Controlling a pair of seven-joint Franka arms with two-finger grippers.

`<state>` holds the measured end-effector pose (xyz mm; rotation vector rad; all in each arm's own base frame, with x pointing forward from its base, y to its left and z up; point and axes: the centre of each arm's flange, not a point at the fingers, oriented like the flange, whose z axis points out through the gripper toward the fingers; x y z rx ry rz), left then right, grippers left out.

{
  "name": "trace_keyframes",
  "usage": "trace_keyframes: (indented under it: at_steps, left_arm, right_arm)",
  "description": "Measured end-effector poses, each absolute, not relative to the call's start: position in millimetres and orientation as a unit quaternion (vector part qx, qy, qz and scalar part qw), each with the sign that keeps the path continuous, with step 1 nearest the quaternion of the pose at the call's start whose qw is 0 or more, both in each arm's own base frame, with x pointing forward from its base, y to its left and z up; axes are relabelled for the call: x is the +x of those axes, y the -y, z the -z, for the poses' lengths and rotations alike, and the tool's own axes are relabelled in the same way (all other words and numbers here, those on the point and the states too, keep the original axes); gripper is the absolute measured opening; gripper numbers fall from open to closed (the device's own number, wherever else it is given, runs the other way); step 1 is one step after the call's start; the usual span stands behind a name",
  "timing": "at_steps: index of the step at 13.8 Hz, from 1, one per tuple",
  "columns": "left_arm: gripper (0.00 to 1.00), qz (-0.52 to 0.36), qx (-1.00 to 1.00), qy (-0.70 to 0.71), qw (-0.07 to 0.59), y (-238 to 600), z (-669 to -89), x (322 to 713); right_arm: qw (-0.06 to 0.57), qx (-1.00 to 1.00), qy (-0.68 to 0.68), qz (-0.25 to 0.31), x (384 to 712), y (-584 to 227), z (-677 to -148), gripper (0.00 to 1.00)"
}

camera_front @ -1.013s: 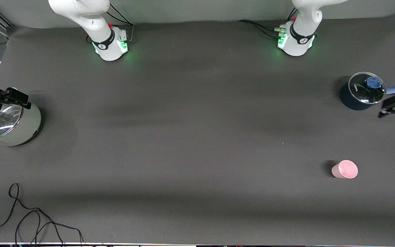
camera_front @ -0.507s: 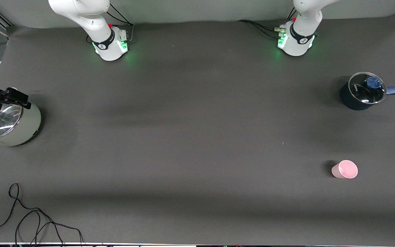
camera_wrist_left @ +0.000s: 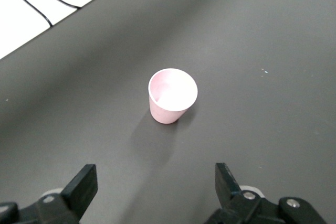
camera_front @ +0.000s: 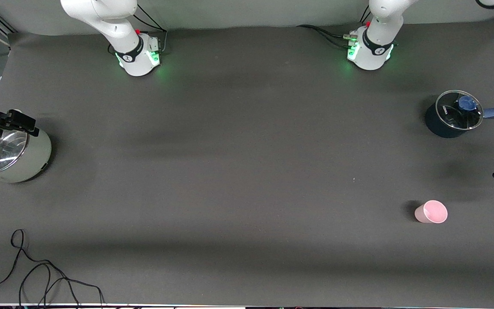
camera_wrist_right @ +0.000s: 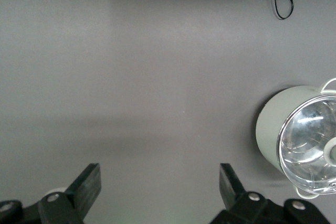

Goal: Transfer pink cup from left to right arm
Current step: 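Move the left gripper down toward the pink cup, fingers open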

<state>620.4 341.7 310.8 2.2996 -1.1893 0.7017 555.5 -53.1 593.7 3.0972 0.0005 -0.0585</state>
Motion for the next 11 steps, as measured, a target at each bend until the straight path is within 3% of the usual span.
trace_keyframes:
  at_steps: [6,11]
  left_arm:
    - [1.00,-0.348,0.778,0.448,0.269,-353,-191,615]
    - [1.00,-0.384,0.753,0.452,0.287,-341,-141,613]
  right_arm:
    - [0.022,1.000,0.000,0.019,555,53,-594,1.00]
    - [0.022,1.000,0.000,0.019,555,53,-594,1.00]
